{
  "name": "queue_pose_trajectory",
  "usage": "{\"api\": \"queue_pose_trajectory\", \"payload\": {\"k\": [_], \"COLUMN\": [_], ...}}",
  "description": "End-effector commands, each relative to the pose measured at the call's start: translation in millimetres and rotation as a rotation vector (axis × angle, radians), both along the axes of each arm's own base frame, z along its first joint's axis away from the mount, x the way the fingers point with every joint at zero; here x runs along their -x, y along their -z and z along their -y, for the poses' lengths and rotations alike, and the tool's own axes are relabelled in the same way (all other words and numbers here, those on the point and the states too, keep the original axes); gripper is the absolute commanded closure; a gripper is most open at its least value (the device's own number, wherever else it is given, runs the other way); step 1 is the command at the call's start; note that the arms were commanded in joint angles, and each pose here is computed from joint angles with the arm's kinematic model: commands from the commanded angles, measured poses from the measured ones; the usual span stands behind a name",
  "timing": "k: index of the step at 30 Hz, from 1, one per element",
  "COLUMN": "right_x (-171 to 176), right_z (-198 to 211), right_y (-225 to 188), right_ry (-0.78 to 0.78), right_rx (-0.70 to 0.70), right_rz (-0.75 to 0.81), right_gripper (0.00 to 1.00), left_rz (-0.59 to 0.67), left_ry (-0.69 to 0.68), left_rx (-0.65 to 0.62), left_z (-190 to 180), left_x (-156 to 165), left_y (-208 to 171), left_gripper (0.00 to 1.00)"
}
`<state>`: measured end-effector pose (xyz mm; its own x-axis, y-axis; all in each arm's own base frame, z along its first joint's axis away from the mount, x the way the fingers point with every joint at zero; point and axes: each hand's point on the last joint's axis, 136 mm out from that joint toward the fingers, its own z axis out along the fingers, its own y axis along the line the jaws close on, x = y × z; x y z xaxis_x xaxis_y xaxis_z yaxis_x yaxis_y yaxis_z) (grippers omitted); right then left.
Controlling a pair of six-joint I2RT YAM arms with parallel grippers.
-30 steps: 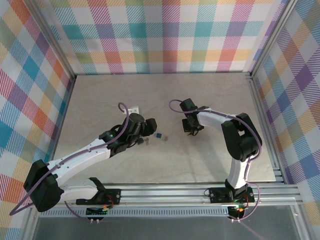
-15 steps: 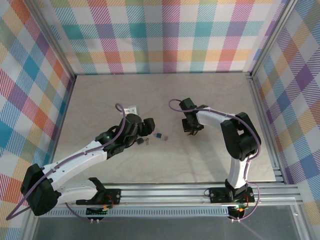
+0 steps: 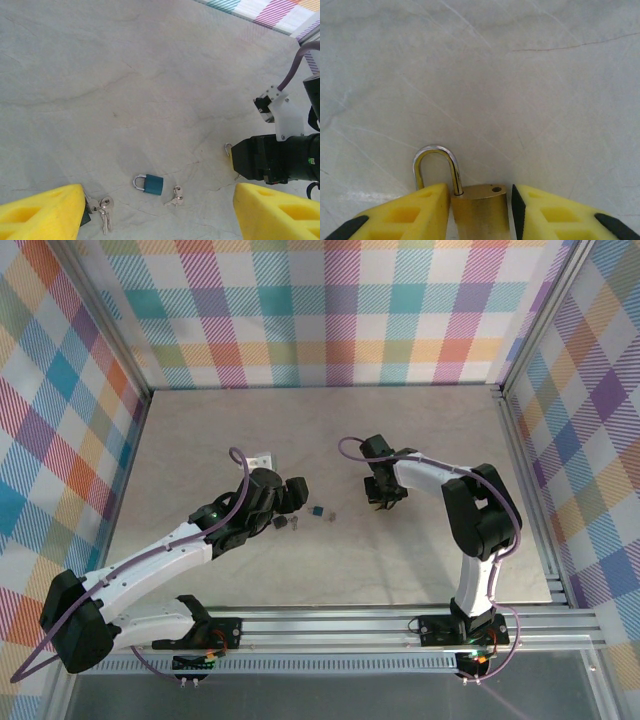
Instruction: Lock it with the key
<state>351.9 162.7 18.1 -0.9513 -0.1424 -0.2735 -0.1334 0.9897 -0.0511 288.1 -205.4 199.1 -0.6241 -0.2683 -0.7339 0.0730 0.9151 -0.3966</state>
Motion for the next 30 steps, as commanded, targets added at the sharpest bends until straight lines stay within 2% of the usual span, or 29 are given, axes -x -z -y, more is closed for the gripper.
{"api": "queue_pose_trajectory", "payload": {"k": [1,5,15,20,24,30], "right_x": [56.2,58.4,64.8,63.2,62.5,61.1], "right_z": [24.1,26.1,23.8,23.2,23.1,6.6], "right_y": [21.3,22.6,31.6,31.6,31.6,19.9], "right_ry": [0.001,-0.009,-0.034,-0.043,-0.047,-0.052], "right_rx": [0.058,0.073,0.068,0.064,0.063,-0.050], "right_rz": [-0.233,-0.258,-0.343,-0.335,-0.330,-0.286], "right_gripper": [0.62,0.63,0.75,0.85,0.99,1.00], "left_rz": [0.028,0.008,-0.003,-0.007,-0.010,-0.018], "left_ry": [-0.011,-0.013,-0.009,-0.014,-0.012,-0.004], "left_rx": [0.000,-0.020,-0.027,-0.031,-0.020,-0.009], "left_z": [-5.0,-9.7,-9.9,-12.7,-12.4,-10.1], "left_x": [-0.4,4.0,5.4,7.2,8.5,9.6], "left_y": [-15.1,-10.2,-8.1,-6.6,-5.4,-4.1], "left_gripper": [0.22,0.22,0.21,0.21,0.21,0.21]}}
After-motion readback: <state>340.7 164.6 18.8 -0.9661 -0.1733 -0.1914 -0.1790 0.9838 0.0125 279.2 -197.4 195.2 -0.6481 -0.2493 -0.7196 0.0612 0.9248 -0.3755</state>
